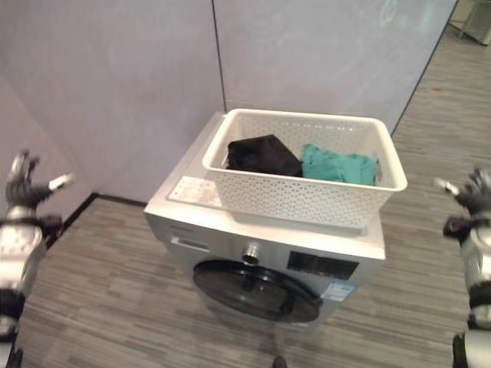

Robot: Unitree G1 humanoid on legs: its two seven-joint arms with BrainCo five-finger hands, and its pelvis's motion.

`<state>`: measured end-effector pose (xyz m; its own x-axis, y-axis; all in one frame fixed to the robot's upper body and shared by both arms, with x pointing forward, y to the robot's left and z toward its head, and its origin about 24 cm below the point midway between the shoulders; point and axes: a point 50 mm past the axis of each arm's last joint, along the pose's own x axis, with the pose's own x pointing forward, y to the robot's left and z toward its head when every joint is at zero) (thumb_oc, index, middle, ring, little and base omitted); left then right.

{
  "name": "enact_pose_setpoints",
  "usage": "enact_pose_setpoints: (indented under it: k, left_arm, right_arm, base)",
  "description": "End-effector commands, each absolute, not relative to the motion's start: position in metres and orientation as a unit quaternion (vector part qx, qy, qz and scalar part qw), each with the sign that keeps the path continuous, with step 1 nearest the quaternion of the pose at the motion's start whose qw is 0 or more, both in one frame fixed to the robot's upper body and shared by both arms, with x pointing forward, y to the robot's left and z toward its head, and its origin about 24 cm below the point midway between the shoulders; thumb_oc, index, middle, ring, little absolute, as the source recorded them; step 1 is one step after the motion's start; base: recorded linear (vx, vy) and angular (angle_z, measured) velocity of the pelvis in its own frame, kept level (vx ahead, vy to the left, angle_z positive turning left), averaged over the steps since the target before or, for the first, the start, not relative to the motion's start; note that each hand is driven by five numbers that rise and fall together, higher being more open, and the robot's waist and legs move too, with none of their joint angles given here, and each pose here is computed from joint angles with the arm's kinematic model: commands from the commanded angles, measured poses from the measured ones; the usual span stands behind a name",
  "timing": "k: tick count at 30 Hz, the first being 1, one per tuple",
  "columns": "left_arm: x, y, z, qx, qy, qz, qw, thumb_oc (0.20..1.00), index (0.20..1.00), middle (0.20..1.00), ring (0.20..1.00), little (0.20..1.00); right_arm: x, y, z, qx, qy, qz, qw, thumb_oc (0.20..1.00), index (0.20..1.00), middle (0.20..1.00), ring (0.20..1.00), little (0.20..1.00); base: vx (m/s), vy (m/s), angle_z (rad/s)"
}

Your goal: Grab the laundry basket,head to the washer,open it,put in the laundry and shut it.

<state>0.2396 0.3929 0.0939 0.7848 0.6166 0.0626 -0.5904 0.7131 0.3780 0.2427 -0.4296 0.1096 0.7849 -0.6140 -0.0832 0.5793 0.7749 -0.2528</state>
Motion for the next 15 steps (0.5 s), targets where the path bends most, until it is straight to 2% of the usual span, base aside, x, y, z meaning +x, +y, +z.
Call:
enact_pose_setpoints:
  k: [1, 2, 3, 7, 12, 13, 14, 15]
  left_arm:
    - [0.232, 0.403, 0.106, 0.209, 0.003, 0.356, 0.911, 1.000, 1.000, 1.000, 1.000, 1.000]
    - [0.231, 0.403, 0.106, 0.210, 0.005, 0.355, 0.911, 1.000, 1.000, 1.000, 1.000, 1.000]
    - [0.202, 0.406, 0.067, 0.183, 0.066, 0.372, 0.908, 1.000, 1.000, 1.000, 1.000, 1.000]
    - [0.166, 0.380, -0.014, 0.089, 0.193, 0.367, 0.906, 1.000, 1.000, 1.000, 1.000, 1.000]
    - [0.121, 0.309, -0.112, -0.062, 0.371, 0.344, 0.860, 1.000, 1.000, 1.000, 1.000, 1.000]
    - [0.122, 0.310, -0.112, -0.063, 0.369, 0.344, 0.861, 1.000, 1.000, 1.000, 1.000, 1.000]
    - [0.102, 0.281, -0.140, -0.077, 0.452, 0.319, 0.829, 1.000, 1.000, 1.000, 1.000, 1.000]
    - [0.099, 0.273, -0.145, -0.079, 0.470, 0.313, 0.822, 1.000, 1.000, 1.000, 1.000, 1.000]
  right_arm:
    - [0.229, -0.446, 0.138, -0.180, 0.038, -0.357, 0.916, 1.000, 1.000, 1.000, 1.000, 1.000]
    - [0.227, -0.446, 0.137, -0.181, 0.040, -0.357, 0.916, 1.000, 1.000, 1.000, 1.000, 1.000]
    - [0.201, -0.447, 0.102, -0.185, 0.092, -0.368, 0.907, 1.000, 1.000, 1.000, 1.000, 1.000]
    - [0.166, -0.422, 0.021, -0.118, 0.192, -0.362, 0.905, 1.000, 1.000, 1.000, 1.000, 1.000]
    - [0.135, -0.348, -0.076, 0.006, 0.325, -0.304, 0.896, 1.000, 1.000, 1.000, 1.000, 1.000]
    - [0.137, -0.349, -0.076, 0.007, 0.323, -0.304, 0.896, 1.000, 1.000, 1.000, 1.000, 1.000]
    - [0.131, -0.311, -0.109, 0.033, 0.391, -0.254, 0.884, 1.000, 1.000, 1.000, 1.000, 1.000]
    - [0.126, -0.299, -0.119, 0.039, 0.418, -0.234, 0.877, 1.000, 1.000, 1.000, 1.000, 1.000]
  base:
    - [0.02, -0.019, 0.10]
    - [0.01, -0.029, 0.11]
    - [0.03, -0.033, 0.08]
    - [0.01, -0.018, 0.02]
    - [0.00, 0.000, 0.00]
    - [0.00, 0.000, 0.00]
    - [0.00, 0.000, 0.00]
    - [0.00, 0.000, 0.00]
